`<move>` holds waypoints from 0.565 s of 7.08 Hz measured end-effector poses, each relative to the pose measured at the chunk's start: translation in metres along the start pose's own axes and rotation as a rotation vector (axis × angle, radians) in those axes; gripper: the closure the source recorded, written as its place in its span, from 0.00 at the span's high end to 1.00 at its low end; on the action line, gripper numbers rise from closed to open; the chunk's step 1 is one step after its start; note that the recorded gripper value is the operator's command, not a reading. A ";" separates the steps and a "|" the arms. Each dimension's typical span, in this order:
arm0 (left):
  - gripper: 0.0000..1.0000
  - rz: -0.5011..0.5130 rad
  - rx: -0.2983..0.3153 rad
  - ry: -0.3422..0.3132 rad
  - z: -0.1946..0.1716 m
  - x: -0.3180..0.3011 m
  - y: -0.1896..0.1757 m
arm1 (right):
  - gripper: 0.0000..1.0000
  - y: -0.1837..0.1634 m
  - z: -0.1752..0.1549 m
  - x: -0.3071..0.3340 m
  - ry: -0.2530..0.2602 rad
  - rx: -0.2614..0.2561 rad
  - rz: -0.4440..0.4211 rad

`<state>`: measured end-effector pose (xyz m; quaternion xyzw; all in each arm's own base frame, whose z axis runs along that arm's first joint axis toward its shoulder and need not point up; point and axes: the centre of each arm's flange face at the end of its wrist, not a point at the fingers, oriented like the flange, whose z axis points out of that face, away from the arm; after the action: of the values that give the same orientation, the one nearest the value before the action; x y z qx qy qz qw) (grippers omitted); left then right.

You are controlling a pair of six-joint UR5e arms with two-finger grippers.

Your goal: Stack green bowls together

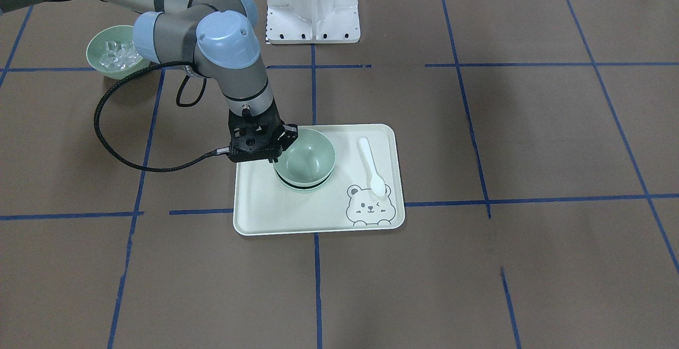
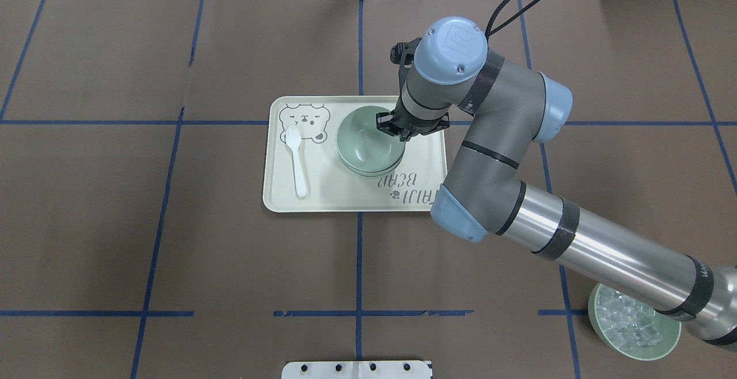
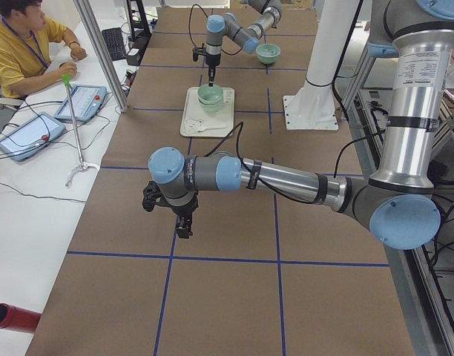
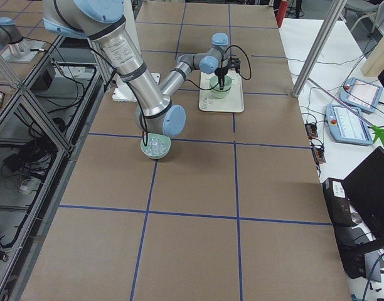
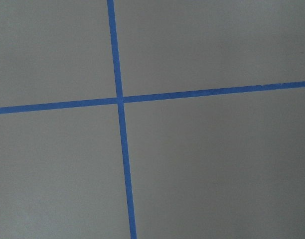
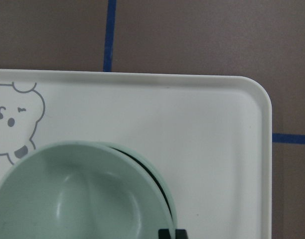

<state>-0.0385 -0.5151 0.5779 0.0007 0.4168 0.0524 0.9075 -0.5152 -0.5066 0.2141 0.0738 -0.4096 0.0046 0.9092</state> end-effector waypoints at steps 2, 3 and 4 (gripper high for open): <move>1.00 0.001 0.001 0.000 -0.001 0.001 -0.001 | 1.00 0.002 0.009 0.002 0.015 -0.004 -0.005; 1.00 0.002 0.001 0.000 -0.001 0.002 -0.002 | 1.00 -0.002 0.006 0.007 0.017 0.002 -0.003; 1.00 0.004 0.002 -0.001 -0.001 0.003 -0.003 | 1.00 -0.018 -0.007 0.022 0.010 0.004 -0.002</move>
<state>-0.0373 -0.5176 0.5751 0.0023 0.4167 0.0536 0.9075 -0.4942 -0.5250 0.2239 0.0759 -0.4049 0.0047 0.9112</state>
